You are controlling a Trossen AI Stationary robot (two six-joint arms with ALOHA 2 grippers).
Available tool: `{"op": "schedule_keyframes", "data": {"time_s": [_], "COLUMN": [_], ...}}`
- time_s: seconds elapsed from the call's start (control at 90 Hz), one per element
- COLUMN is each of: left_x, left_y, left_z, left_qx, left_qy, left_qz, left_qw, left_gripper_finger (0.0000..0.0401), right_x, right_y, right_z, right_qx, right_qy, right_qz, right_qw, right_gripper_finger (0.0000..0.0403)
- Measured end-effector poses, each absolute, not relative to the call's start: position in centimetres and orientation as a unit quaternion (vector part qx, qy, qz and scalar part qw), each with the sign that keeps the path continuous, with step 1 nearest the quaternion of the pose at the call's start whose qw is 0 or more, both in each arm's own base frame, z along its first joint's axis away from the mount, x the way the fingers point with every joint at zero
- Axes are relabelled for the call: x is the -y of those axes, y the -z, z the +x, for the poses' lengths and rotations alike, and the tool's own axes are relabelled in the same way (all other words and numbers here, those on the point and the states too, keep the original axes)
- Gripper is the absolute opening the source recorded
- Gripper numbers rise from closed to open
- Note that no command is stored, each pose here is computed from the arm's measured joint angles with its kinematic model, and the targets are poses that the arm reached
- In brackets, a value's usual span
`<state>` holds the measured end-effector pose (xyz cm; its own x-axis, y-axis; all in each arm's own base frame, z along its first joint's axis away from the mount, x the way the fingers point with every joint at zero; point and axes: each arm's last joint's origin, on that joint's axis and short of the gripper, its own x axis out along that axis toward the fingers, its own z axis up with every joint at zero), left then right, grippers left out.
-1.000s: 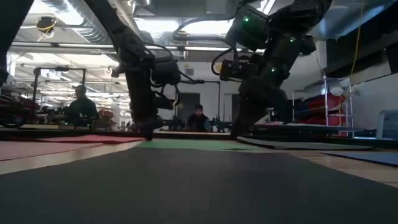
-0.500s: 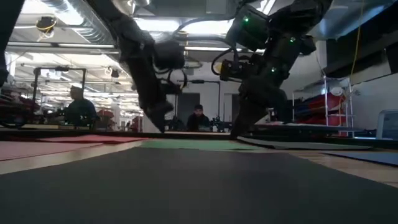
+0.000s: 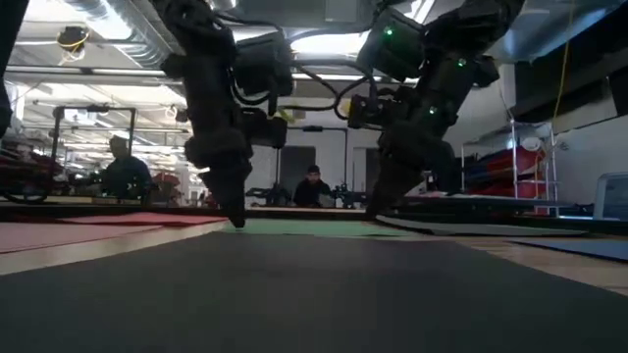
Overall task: Organize paper
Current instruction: Put the green paper on the top center of the table
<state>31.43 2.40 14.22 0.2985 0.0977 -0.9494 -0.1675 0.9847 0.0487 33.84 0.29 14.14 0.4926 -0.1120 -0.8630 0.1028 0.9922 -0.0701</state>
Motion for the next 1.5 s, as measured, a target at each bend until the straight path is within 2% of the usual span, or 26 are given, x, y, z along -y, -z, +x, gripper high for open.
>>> {"op": "schedule_keyframes", "data": {"time_s": [0.267, 0.578, 0.833, 1.056, 1.5], "left_x": [-3.7, -4.0, -3.1, -2.9, -2.9], "left_y": [-13.7, -13.6, -13.5, -13.4, -13.4], "left_z": [31.1, 30.9, 30.8, 30.8, 30.8], "left_qx": [-0.601, -0.609, -0.618, -0.618, -0.620], "left_qy": [-0.117, -0.116, -0.107, -0.104, -0.104], "left_qz": [-0.028, -0.014, -0.001, -0.001, 0.003], "left_qw": [0.790, 0.784, 0.779, 0.779, 0.778], "left_gripper_finger": [0.0000, 0.0000, 0.0000, 0.0000, 0.0000], "right_x": [-0.3, -0.3, 0.1, 1.7, 1.4], "right_y": [-14.1, -14.1, -14.1, -12.6, -12.1], "right_z": [33.8, 33.7, 33.6, 32.9, 32.5], "right_qx": [-0.504, -0.505, -0.504, -0.539, -0.543], "right_qy": [0.062, 0.063, 0.118, 0.154, 0.132], "right_qz": [-0.005, -0.006, -0.038, -0.046, -0.001], "right_qw": [0.861, 0.861, 0.855, 0.827, 0.830], "right_gripper_finger": [0.0000, 0.0000, 0.0000, 0.0000, 0.0000]}}
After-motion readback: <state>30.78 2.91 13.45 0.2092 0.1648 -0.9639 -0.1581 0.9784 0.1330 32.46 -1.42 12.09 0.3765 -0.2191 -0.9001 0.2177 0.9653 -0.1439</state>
